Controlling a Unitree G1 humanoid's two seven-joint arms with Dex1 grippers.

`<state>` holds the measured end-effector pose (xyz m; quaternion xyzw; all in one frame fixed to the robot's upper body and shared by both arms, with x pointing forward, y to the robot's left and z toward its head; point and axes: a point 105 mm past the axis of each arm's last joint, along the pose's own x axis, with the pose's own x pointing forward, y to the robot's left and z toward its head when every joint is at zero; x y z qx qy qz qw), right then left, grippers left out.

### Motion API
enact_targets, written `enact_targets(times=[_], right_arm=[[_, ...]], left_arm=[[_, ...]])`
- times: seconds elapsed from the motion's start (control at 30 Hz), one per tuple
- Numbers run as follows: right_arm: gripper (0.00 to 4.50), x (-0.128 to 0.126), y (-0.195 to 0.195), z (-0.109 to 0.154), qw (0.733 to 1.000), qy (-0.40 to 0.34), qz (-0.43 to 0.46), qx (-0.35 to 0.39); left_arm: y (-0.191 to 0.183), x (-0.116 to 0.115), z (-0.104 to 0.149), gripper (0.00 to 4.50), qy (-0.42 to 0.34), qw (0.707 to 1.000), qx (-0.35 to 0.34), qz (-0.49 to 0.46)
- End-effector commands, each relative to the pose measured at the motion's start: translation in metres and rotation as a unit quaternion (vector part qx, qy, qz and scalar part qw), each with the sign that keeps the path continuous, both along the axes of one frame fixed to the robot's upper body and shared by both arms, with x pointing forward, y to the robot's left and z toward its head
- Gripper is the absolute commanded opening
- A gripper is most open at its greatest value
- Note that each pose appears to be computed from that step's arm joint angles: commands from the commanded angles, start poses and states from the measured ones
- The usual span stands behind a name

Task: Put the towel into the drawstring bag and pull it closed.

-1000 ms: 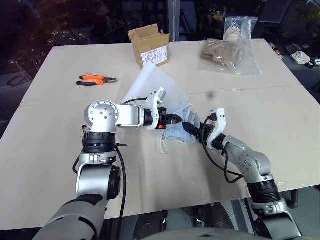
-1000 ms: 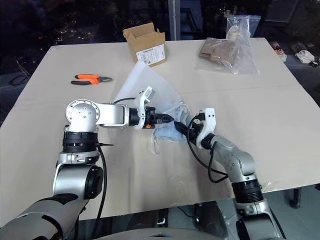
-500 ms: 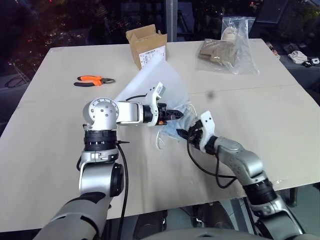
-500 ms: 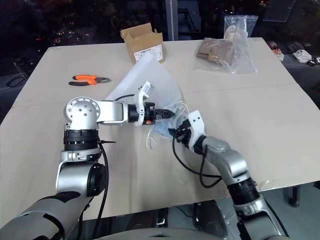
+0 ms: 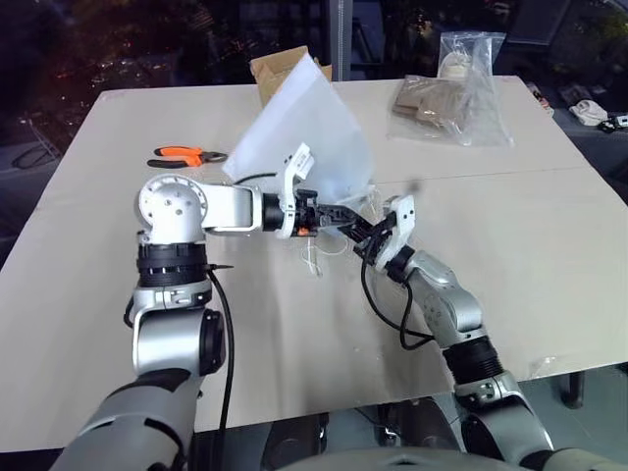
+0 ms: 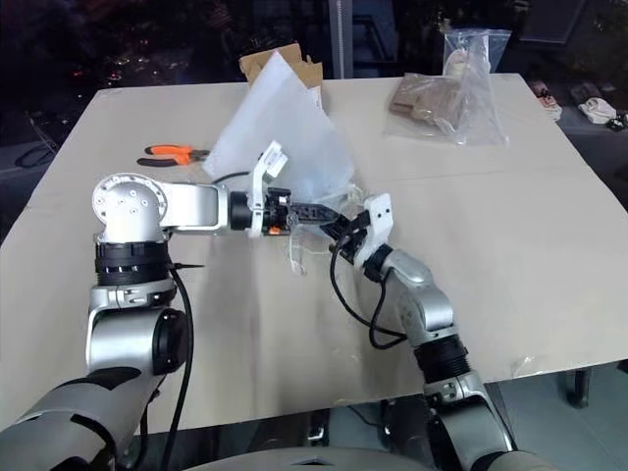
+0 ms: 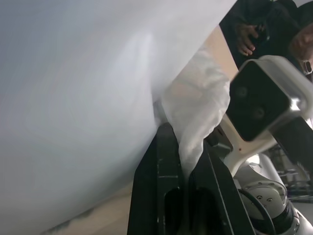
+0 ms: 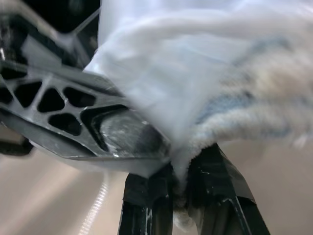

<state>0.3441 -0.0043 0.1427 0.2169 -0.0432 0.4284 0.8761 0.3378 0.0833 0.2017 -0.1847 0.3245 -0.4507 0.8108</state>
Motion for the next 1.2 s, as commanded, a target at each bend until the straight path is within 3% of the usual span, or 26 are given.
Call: enact_targets(times=[0.03,0.17,0.33,0.43,0.57,0.67,0.77,0.93,1.03,1.2], right_arm=[[0.05,0.001,-0.01,0.043,0.996,-0.051,0.001,0.066],[0.05,0.01,0.001,0.05,0.993,-0.04,0.022,0.11],[0.05,0.011,0.014,0.063,0.974,-0.015,0.081,0.21],[0.05,0.008,0.014,0.062,0.973,-0.014,0.096,0.21],[0.05,-0.003,0.016,0.041,0.985,-0.018,0.109,0.13],[0.05,-0.003,0.025,0.0,0.995,-0.035,0.082,-0.05],[0.05,0.006,0.015,-0.026,0.987,-0.03,0.03,-0.156],[2.25,0.004,-0.015,-0.028,0.974,-0.055,-0.027,-0.219],[3.59,-0.014,-0.022,-0.008,0.977,-0.071,-0.008,-0.203],[3.59,-0.052,-0.037,0.024,0.97,-0.1,0.054,-0.213]], left_arm=[[0.001,0.002,0.012,0.0,0.014,0.999,-0.03,-0.013],[-0.021,-0.012,0.02,0.0,0.104,0.978,-0.152,-0.097],[-0.032,-0.025,0.02,0.0,0.164,0.955,-0.201,-0.142],[-0.028,-0.02,0.02,0.0,0.185,0.952,-0.21,-0.125],[-0.028,-0.032,0.02,0.0,0.205,0.941,-0.219,-0.154],[-0.029,-0.038,0.006,0.0,0.223,0.94,-0.208,-0.155],[-0.024,-0.035,-0.003,0.0,0.232,0.942,-0.203,-0.135],[-0.005,-0.025,-0.015,0.0,0.238,0.95,-0.189,-0.074],[0.003,-0.018,-0.01,0.0,0.223,0.957,-0.178,-0.049],[0.018,-0.012,-0.004,0.0,0.168,0.977,-0.128,-0.025]])
